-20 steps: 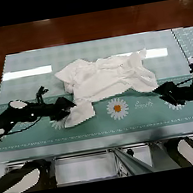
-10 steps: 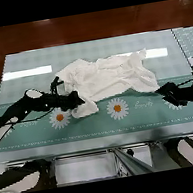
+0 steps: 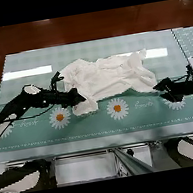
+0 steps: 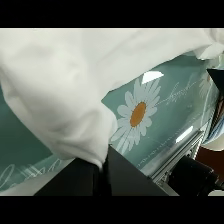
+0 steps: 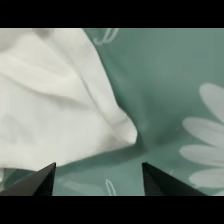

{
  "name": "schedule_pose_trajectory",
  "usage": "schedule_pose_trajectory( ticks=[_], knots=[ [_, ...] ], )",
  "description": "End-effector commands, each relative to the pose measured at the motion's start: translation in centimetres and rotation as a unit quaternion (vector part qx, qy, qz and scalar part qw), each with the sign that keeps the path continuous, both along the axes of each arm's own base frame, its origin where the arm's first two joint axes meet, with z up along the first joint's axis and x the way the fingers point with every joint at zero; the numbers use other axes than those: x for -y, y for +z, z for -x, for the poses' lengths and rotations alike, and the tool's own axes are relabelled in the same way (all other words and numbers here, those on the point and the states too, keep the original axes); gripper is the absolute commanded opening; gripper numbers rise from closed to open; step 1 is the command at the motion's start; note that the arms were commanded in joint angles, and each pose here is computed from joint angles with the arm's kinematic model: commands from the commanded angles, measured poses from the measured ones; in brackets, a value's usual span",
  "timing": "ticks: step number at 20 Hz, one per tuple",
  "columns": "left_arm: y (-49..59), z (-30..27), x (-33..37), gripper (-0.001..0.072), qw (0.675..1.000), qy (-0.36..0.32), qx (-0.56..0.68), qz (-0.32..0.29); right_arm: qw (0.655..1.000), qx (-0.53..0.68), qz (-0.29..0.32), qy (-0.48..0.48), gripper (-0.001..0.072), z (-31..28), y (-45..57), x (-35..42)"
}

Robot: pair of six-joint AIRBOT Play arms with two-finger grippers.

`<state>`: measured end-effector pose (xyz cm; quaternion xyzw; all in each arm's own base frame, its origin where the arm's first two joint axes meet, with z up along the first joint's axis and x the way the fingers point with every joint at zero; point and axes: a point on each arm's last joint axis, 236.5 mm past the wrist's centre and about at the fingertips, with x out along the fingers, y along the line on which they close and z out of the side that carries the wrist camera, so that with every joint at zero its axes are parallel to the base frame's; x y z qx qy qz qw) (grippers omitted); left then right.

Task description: Fold the shirts.

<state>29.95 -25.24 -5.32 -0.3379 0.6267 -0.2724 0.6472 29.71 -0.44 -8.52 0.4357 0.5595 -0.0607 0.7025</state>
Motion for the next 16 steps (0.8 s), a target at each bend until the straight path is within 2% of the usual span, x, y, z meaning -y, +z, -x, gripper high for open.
schedule_pose_trajectory(
  ticks=[1, 7, 8, 9, 10, 11, 12, 16],
  knots=[
    [0.1, 0.1, 0.1, 0.0032, 1.0, -0.004, -0.001, 0.002, 1.0, -0.012, -0.013, -0.006, 0.0617, -1.7, -0.5, 0.4],
    [0.2, 0.2, 0.1, 0.0032, 1.0, -0.005, -0.001, 0.003, 0.999, -0.019, -0.001, 0.042, 0.0615, -3.6, -1.6, -2.1],
    [0.2, 0.3, 0.1, 0.0032, 1.0, -0.007, -0.003, 0.004, 0.999, -0.021, -0.002, 0.047, 0.0589, -3.8, -1.8, -2.5],
    [0.2, 0.4, 0.2, 0.0032, 1.0, -0.008, -0.004, 0.005, 0.998, -0.023, -0.003, 0.05, 0.0491, -3.9, -1.9, -2.7],
    [0.3, 0.5, 0.2, 0.0032, 1.0, -0.01, -0.005, 0.006, 0.998, -0.023, -0.003, 0.052, 0.0349, -4.1, -1.9, -2.8],
    [0.3, 0.5, 0.2, 0.0032, 1.0, -0.011, -0.005, 0.006, 0.998, -0.017, -0.001, 0.065, 0.0081, -4.2, -1.7, -3.0],
    [0.6, 0.5, 0.2, 0.0032, 1.0, -0.012, -0.002, 0.008, 0.997, -0.007, -0.001, 0.083, 0.0036, -4.4, -1.3, -3.3],
    [8.3, -4.2, -2.2, 0.0031, 0.995, 0.011, 0.096, 0.037, 0.984, 0.084, 0.022, 0.155, 0.0035, -8.0, 6.4, -3.4]
  ],
)
